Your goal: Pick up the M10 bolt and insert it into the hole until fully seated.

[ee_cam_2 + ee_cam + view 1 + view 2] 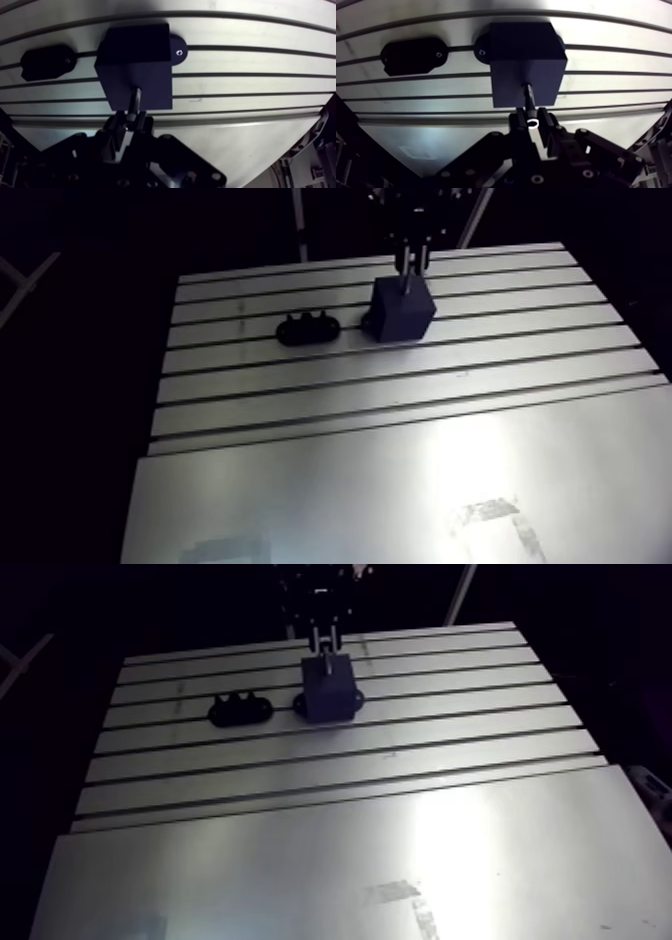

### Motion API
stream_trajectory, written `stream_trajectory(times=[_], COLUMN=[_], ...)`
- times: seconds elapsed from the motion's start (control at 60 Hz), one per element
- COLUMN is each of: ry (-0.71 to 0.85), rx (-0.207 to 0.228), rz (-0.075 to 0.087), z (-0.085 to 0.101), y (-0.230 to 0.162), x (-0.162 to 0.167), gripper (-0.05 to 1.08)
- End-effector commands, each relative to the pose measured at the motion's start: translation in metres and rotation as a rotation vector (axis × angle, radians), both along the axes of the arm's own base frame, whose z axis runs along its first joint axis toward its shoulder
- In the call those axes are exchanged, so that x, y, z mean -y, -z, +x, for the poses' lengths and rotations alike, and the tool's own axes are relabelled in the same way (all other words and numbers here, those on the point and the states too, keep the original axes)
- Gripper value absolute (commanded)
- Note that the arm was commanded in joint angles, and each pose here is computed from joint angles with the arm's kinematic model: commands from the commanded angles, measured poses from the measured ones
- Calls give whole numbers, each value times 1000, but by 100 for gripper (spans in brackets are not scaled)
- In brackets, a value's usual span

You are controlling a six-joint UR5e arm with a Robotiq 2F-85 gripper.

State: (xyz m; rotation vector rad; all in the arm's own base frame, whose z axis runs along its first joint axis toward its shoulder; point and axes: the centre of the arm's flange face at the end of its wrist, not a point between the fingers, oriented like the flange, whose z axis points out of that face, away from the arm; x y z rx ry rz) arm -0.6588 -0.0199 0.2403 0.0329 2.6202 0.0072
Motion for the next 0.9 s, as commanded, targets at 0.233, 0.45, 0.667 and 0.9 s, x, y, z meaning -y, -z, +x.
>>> stream_trajectory(times=[0.233, 0.45, 0.667, 0.9], ry=[4, 4, 4, 5], rx=[2, 4, 5, 8], rz=[-1, -1, -1, -3], z=[0, 1, 1, 2], y=[2, 3, 4, 5], x=[-3, -3, -3, -2], gripper=[108, 108, 108, 108])
